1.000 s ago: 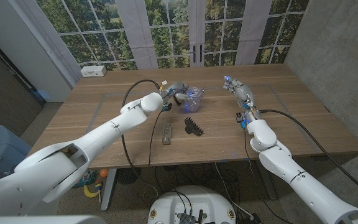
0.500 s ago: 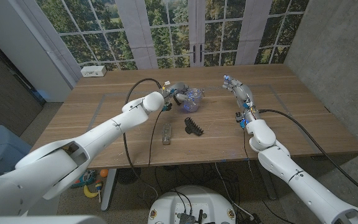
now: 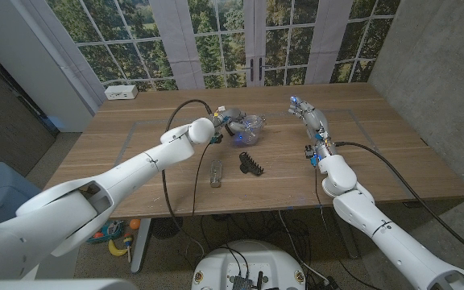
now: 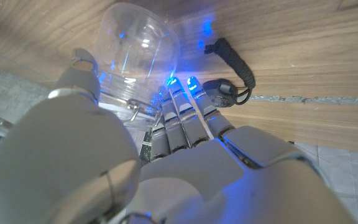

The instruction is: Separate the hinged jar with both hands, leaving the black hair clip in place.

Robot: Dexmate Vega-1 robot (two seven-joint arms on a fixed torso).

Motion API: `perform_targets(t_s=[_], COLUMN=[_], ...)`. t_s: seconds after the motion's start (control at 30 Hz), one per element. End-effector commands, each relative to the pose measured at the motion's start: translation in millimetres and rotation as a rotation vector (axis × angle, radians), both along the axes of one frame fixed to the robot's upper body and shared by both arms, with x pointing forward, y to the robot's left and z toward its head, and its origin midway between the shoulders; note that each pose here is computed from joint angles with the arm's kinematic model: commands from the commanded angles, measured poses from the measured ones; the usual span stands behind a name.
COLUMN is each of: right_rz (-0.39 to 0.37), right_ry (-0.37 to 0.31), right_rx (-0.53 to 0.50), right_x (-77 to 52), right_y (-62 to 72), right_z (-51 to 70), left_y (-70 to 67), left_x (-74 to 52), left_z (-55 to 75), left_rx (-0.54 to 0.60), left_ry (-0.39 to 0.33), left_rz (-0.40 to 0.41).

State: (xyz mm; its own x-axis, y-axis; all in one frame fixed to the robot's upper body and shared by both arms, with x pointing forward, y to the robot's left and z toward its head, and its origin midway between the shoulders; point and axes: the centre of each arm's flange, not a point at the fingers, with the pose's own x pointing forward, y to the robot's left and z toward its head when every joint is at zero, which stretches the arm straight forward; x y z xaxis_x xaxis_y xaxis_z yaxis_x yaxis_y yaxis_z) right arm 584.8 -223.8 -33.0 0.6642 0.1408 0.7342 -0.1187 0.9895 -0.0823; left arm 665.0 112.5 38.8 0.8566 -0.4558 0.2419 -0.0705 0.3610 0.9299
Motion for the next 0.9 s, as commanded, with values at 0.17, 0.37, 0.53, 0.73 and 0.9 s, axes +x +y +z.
perform_targets(t_s=[0.17,0.37,0.53,0.73,0.9], right_rz=[0.011,0.010,0.010,0.008,0.010], right_ry=[-0.013,-0.010,-0.013,-0.009,0.001], right_rx=[0.008,0.009,0.002,-0.004,-0.008], right_x=[1.4,1.4,1.0,1.6,3.3], right_y=[2.4,2.7,3.6,4.8,5.4], right_z=[0.2,0.4,1.2,2.3,2.6], left_y=[-0.3,3.4,8.8,19.4,30.4], left_x=[-13.7,-18.9,-24.9,-33.9,-39.7], left_z=[5.0,8.9,13.5,18.6,20.4], left_rx=[0.089,0.088,0.060,-0.002,-0.073], left_ry=[-0.032,-0.033,-0.034,-0.036,-0.034], left_rz=[0.064,0.064,0.052,0.020,-0.034])
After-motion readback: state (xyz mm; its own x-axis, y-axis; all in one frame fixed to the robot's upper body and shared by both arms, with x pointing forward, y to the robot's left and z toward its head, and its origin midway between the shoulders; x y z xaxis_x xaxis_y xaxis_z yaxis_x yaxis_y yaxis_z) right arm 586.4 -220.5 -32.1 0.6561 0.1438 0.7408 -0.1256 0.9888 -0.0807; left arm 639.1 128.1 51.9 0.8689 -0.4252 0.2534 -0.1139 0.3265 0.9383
